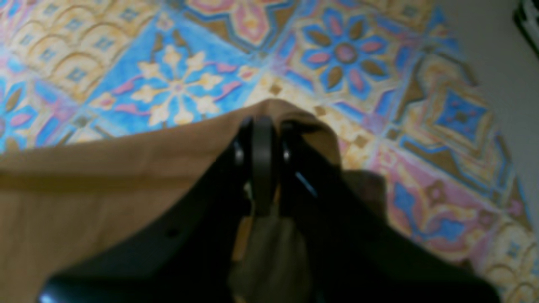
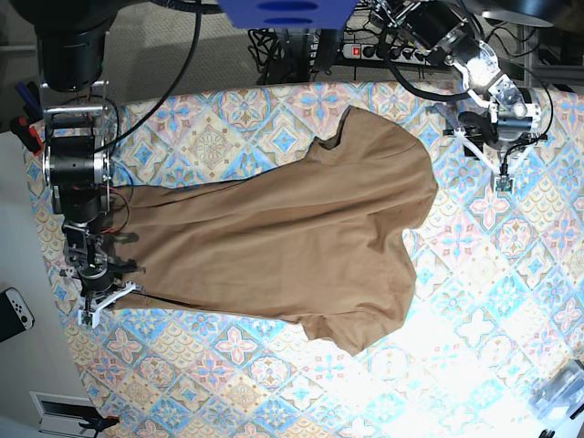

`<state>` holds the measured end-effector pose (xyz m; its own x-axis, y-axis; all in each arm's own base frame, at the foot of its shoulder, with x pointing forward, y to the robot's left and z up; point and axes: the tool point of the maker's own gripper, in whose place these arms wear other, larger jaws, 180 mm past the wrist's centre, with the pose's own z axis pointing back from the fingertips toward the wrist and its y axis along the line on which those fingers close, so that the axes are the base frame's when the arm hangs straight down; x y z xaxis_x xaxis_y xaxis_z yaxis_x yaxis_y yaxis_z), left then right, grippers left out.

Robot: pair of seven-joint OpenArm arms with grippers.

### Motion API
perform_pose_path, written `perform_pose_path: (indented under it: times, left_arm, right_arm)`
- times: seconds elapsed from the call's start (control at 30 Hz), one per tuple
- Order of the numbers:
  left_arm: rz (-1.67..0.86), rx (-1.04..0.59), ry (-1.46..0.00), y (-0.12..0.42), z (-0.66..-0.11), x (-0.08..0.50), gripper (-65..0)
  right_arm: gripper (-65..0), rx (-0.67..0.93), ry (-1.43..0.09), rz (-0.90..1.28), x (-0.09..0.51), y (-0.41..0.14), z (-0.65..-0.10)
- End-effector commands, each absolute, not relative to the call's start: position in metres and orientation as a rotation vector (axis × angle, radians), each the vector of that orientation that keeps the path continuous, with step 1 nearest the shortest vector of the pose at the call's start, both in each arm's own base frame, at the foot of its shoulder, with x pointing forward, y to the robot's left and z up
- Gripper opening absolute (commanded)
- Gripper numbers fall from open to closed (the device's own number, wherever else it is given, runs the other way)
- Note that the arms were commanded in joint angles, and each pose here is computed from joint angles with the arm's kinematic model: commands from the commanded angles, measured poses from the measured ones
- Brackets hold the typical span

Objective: Layout the t-shirt on the table in an organized manner, then fold the t-shirt properly
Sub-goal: 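Release the shirt and lift both grippers off its edges, then grasp the shirt's hem corner with the right gripper and drag it outward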

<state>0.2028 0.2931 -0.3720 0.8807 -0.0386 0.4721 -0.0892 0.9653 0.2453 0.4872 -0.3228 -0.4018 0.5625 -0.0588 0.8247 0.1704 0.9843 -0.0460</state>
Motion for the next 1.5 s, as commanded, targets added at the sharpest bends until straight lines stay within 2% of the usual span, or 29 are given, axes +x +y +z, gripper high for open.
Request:
perform_pose_path:
  times: [0.0,0.17,0.2,0.3,0.4,0.47,0.53,0.63,0.8,0.93,1.23,1.47]
  left_arm:
    - [0.030,0.279,-0.531,0.295,-0.363,0.209,-38.2]
    - [0.032,0.275,-0.531,0.293,-0.364,0.209,-38.2]
    - [0.032,0.275,-0.531,0.293,-0.364,0.209,-38.2]
    - [0.032,0.275,-0.533,0.293,-0.363,0.210,-38.2]
    - [0.031,0.274,-0.533,0.293,-0.363,0.210,-38.2]
    - [0.028,0.273,-0.534,0.292,-0.363,0.211,-38.2]
    - [0.028,0.270,-0.536,0.291,-0.364,0.212,-38.2]
    - [0.027,0.269,-0.537,0.290,-0.364,0.213,-38.2]
    - [0.024,0.274,-0.545,0.292,-0.362,0.215,-38.2]
    - [-0.009,0.263,-0.561,0.284,-0.360,0.225,-38.2]
    - [-0.074,0.261,-0.578,0.275,-0.355,0.239,-38.2]
    - [-0.104,0.266,-0.580,0.274,-0.354,0.242,-38.2]
  right_arm:
    - [-65.0,-0.133,-1.031,-0.136,0.506,-0.328,-0.374]
    - [-65.0,-0.128,-1.031,-0.130,0.507,-0.324,-0.375]
    - [-63.0,-0.128,-1.031,-0.130,0.507,-0.324,-0.375]
    - [-45.4,-0.128,-1.034,-0.129,0.508,-0.324,-0.374]
    - [-31.6,-0.143,-1.028,-0.103,0.507,-0.325,-0.374]
    - [-25.0,-0.163,-1.036,-0.036,0.512,-0.320,-0.369]
    - [-21.3,-0.159,-1.072,-0.016,0.521,-0.315,-0.356]
    - [-21.2,-0.136,-1.166,-0.034,0.537,-0.310,-0.327]
    - [-21.2,-0.136,-1.161,-0.097,0.493,-0.330,-0.360]
    - [-21.2,-0.119,-1.206,-0.066,0.489,-0.318,-0.331]
    - [-21.2,-0.135,-1.181,0.002,0.446,-0.299,-0.279]
    - [-22.8,-0.209,-1.113,-0.108,0.387,-0.344,-0.293]
